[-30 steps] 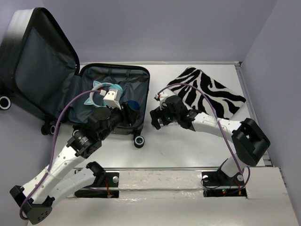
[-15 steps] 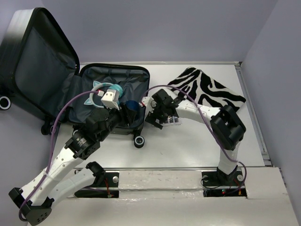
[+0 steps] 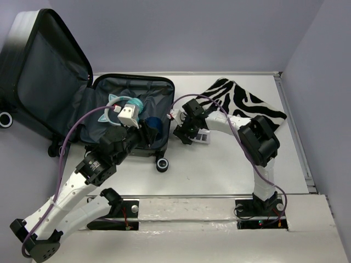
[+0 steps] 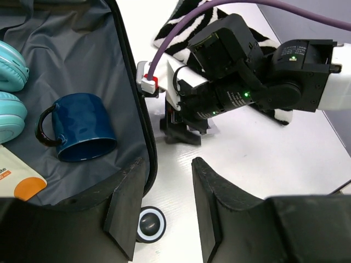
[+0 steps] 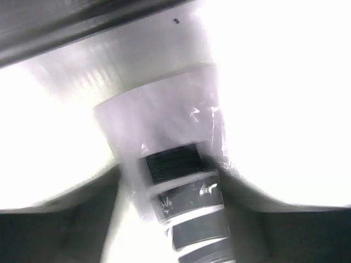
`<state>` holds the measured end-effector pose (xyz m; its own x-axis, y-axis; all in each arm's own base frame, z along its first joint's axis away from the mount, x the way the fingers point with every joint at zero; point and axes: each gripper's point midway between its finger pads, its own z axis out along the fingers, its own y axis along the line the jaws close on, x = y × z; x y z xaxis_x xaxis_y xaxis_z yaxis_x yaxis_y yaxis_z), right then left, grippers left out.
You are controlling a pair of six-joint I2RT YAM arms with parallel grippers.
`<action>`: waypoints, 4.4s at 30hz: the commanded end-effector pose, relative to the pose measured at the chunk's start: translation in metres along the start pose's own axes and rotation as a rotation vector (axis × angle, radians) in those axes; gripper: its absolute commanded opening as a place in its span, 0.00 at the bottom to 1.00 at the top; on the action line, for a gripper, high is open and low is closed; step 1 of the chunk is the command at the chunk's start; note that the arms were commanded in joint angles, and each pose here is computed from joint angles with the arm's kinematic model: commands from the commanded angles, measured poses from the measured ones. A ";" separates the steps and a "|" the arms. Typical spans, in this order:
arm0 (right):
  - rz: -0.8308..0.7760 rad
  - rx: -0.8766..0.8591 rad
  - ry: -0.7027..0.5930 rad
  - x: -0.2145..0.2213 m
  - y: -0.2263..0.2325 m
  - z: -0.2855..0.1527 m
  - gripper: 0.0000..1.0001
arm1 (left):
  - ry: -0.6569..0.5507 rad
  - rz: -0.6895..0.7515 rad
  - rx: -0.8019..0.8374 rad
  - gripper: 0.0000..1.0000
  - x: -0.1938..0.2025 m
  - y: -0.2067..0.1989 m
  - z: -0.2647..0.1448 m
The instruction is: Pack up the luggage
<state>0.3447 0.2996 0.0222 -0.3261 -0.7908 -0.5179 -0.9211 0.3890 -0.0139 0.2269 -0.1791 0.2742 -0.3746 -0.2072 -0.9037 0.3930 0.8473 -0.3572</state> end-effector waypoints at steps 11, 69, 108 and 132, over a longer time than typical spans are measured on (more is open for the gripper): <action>0.475 0.316 -0.188 0.012 -0.005 -0.066 0.07 | -0.072 -0.006 0.034 0.49 -0.018 -0.006 -0.011; 1.844 0.904 -0.507 0.297 -0.189 -0.221 0.93 | -0.213 -0.093 0.202 0.76 -0.045 -0.025 -0.049; 1.689 0.805 -0.792 0.262 -0.082 -0.239 0.07 | 0.161 0.021 0.066 0.94 0.030 -0.144 0.229; 1.613 0.698 -0.846 0.243 -0.071 -0.236 0.07 | 0.311 -0.138 -0.214 0.89 0.163 -0.047 0.434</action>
<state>0.2749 -0.0353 0.0875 -0.2877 0.7692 -0.5706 0.4611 0.6334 0.6214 0.5029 -0.4474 0.0442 -0.6487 -0.1410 -0.7478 0.1440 0.9422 -0.3025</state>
